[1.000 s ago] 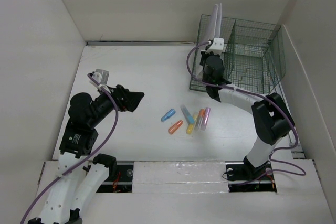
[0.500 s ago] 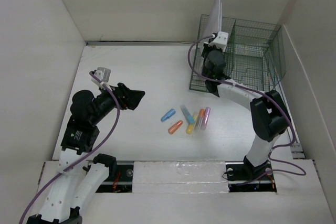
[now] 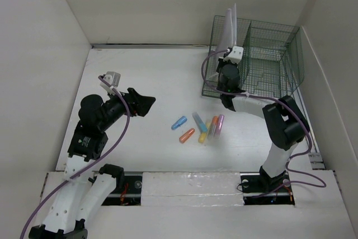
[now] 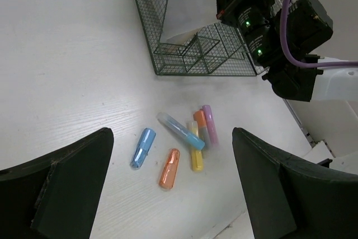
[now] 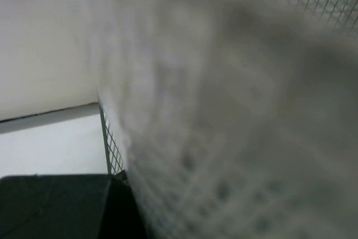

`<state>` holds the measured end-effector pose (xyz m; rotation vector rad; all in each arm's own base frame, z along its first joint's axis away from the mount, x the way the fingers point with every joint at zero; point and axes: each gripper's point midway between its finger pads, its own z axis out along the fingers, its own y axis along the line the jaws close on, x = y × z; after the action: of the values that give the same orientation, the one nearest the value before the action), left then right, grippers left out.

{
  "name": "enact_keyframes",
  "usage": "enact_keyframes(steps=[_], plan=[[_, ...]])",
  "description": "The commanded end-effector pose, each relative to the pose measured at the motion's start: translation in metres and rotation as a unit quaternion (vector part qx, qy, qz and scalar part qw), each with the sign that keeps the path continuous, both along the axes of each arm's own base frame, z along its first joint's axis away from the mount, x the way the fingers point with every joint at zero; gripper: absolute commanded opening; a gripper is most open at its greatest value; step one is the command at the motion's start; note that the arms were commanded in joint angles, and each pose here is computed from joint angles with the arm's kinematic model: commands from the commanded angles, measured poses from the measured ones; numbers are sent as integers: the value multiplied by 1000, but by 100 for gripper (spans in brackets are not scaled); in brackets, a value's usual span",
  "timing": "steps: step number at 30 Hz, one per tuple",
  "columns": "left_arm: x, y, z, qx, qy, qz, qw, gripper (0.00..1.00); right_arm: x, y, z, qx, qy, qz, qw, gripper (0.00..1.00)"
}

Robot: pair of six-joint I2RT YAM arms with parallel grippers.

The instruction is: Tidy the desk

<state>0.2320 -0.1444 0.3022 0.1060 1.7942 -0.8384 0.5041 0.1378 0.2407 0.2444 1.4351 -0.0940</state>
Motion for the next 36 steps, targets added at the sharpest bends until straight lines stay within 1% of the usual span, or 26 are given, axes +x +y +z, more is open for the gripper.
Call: enact_keyframes(steps=[1,4,5,6,7,9,10,12,13,15,16,17,18,20,23,24,26,27,28,29,30,31,32,33,34,36], plan=[[2,-3,10,-6,-25,-6,1000,83,-2,0,6,46,-19,-4,999,0],[1,-3,13,-9,-29,-7,1000,83,-1,3,4,51,-7,2,999,0],[0,-3,12,-9,-27,-8,1000,83,0,4,8,53,-6,3,999,2],[0,-3,12,-10,-28,-7,1000,83,0,5,6,52,4,5,999,8],[0,-3,13,-11,-29,-8,1000,83,0,5,9,54,3,5,998,20],[0,-3,13,-11,-29,-8,1000,83,-3,4,17,56,1,7,998,35],[0,-4,13,-11,-29,-9,999,83,-6,4,31,62,-9,12,998,46],[0,-4,13,-13,-27,-8,1000,83,-10,5,44,61,-8,22,998,55],[1,-4,12,-13,-26,-7,1000,83,-15,5,62,66,-20,31,997,65],[3,-4,12,-15,-24,-5,1000,83,-22,-1,74,67,-17,33,997,79],[6,-4,9,-15,-18,-3,1000,83,-25,-1,83,68,-20,39,997,91],[7,-4,8,-15,-16,0,1000,83,-34,-5,100,75,-31,42,996,97],[9,-4,6,-13,-11,2,1000,83,-40,-6,104,76,-26,46,996,100],[14,-3,-1,-7,-1,7,1000,83,-56,-12,121,83,-37,55,994,100],[21,-1,-12,3,14,17,1000,81,-76,-19,128,95,-31,64,993,100],[22,-1,-15,4,18,17,1000,75,-81,-20,123,94,-18,65,993,100],[24,-3,-22,8,28,12,1000,69,-94,-17,113,95,-2,80,992,98],[24,-5,-25,9,31,7,999,50,-106,-20,118,102,-3,88,991,88],[25,-7,-29,10,38,3,999,38,-114,-13,115,100,4,112,989,52],[26,-7,-33,14,42,0,999,32,-122,-7,110,100,14,125,987,32],[25,-9,-35,15,45,-6,999,26,-130,-5,90,96,43,131,986,17],[26,-11,-43,23,57,-15,998,20,-149,1,80,95,61,159,981,0],[26,-11,-44,23,58,-15,998,20,-151,4,80,95,62,164,980,0],[25,-12,-47,28,59,-22,998,17,-159,5,52,83,102,170,977,0],[25,-15,-51,30,64,-32,997,16,-169,14,45,85,117,199,969,0],[24,-15,-57,37,71,-37,996,16,-187,21,10,77,177,228,954,0]])
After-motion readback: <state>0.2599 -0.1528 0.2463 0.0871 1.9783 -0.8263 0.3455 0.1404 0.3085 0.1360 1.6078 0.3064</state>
